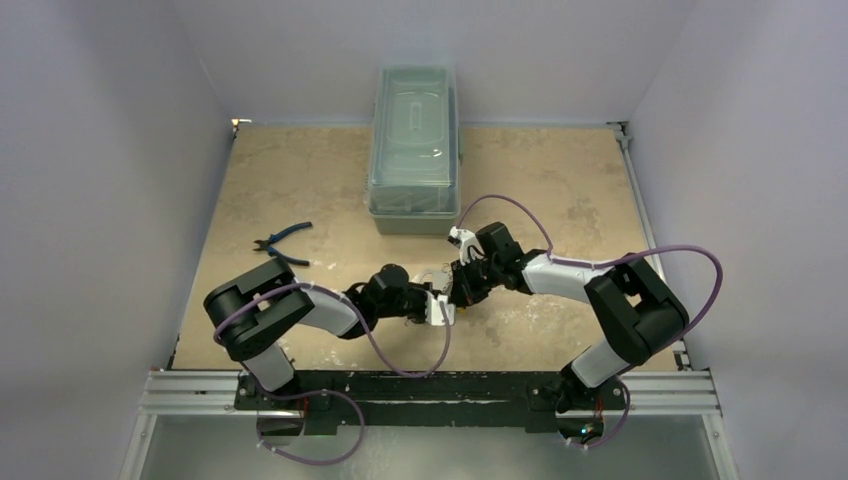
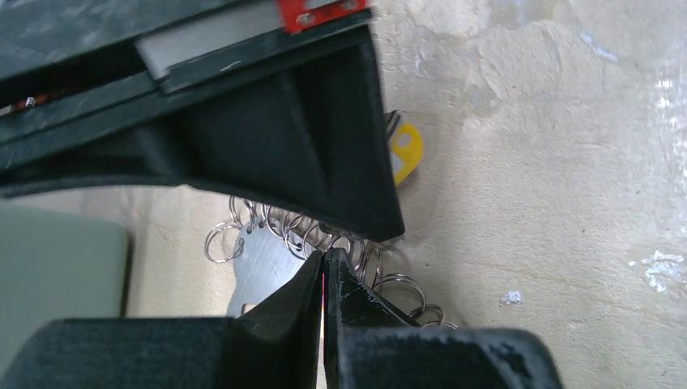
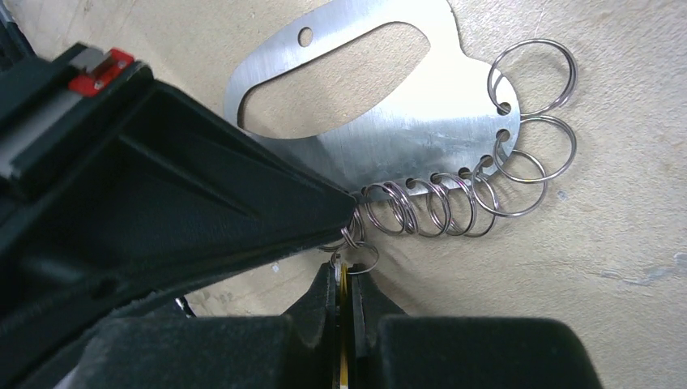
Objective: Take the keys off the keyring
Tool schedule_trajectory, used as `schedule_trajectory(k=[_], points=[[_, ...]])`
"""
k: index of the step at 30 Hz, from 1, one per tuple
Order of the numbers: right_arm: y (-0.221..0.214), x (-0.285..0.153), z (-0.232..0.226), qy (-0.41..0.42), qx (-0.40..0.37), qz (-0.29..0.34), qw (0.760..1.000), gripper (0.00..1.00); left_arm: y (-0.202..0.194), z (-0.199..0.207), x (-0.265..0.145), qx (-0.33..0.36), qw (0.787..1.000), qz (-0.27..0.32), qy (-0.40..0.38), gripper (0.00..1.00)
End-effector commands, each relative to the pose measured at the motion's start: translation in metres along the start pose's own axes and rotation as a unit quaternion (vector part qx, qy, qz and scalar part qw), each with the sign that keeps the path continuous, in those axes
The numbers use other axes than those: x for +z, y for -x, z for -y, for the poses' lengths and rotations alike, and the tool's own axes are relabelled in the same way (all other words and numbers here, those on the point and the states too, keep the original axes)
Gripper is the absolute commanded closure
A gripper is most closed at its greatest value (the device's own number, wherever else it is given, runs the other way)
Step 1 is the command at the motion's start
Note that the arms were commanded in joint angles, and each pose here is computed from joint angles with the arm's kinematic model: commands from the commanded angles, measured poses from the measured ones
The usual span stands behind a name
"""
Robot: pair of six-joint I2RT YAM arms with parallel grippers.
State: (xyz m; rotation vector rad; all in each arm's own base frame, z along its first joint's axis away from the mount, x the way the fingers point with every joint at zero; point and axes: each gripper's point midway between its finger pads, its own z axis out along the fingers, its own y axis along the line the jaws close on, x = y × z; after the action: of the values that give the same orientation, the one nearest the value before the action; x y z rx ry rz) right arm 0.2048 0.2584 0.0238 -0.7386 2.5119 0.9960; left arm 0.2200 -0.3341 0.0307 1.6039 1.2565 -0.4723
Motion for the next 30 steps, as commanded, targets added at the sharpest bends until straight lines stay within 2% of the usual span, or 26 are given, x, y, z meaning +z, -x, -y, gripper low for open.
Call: schedule_trajectory(k=[1,6,9,11,15,18,23,30], points=[[0.013,0.000,-0.006,0.015,-0.013,0.010,1.000,1.00,-0.003,-0.006,-0.004,0.129,0.991,-0.037,0.031,1.00],[0.015,-0.001,-0.007,0.017,-0.017,0.009,1.000,1.00,0.002,0.002,-0.008,0.215,0.975,-0.043,0.033,1.00],[0.017,-0.004,-0.011,0.025,-0.022,0.012,0.999,1.00,0.005,-0.002,-0.011,0.209,0.976,-0.042,0.044,1.00],[0.017,-0.006,-0.012,0.024,-0.029,0.015,0.999,1.00,0.007,-0.006,-0.012,0.177,0.982,-0.043,0.051,0.99],[0.017,-0.005,-0.012,0.025,-0.030,0.016,0.999,1.00,0.014,-0.006,-0.016,0.066,0.997,-0.018,0.048,0.91],[0.018,-0.005,-0.011,0.023,-0.030,0.015,0.999,1.00,0.021,-0.010,-0.023,-0.025,0.998,0.012,0.059,0.86],[0.016,-0.004,-0.009,0.019,-0.028,0.012,0.999,1.00,0.039,-0.028,-0.030,-0.165,0.981,0.077,0.072,0.84],[0.015,-0.005,-0.009,0.016,-0.028,0.012,0.999,1.00,0.049,-0.008,-0.031,-0.252,0.958,0.128,0.035,0.84]])
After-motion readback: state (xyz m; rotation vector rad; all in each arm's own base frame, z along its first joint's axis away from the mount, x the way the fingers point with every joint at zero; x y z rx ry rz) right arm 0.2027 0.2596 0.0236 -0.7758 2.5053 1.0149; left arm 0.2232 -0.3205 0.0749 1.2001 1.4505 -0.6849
